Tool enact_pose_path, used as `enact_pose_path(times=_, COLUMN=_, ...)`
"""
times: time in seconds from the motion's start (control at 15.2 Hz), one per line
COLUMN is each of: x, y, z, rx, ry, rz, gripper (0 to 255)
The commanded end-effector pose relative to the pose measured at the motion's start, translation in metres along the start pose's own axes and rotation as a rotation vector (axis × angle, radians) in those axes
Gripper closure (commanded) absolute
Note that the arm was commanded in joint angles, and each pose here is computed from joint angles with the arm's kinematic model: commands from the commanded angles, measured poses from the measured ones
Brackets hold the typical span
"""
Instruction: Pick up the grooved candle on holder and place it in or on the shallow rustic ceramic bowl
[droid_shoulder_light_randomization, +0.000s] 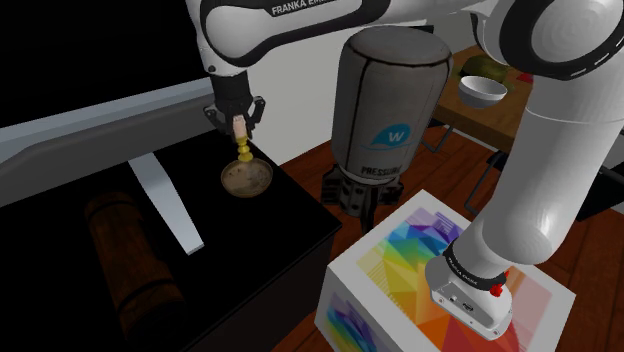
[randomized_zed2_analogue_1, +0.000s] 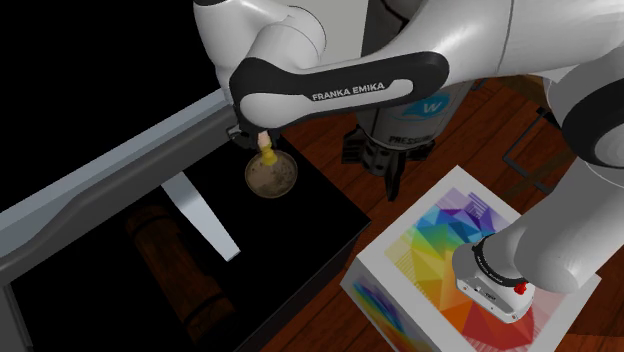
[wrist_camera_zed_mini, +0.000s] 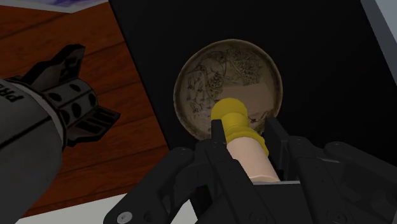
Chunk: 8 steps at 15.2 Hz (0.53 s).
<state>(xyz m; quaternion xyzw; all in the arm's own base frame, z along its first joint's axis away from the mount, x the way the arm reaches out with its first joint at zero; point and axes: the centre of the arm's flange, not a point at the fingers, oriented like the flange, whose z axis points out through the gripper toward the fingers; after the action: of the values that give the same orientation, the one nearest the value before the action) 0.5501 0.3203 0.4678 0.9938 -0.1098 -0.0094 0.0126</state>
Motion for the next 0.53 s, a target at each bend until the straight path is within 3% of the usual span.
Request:
enact_pose_path(times=0.0, x=0.000, y=0.000, z=0.010, rx=0.000, ry=0.000, rz=0.000, gripper=255)
enact_pose_path(times=0.46, x=0.000, y=-0.001, z=0.047, rx=0.000, ry=0.000, rz=0.000, gripper=255)
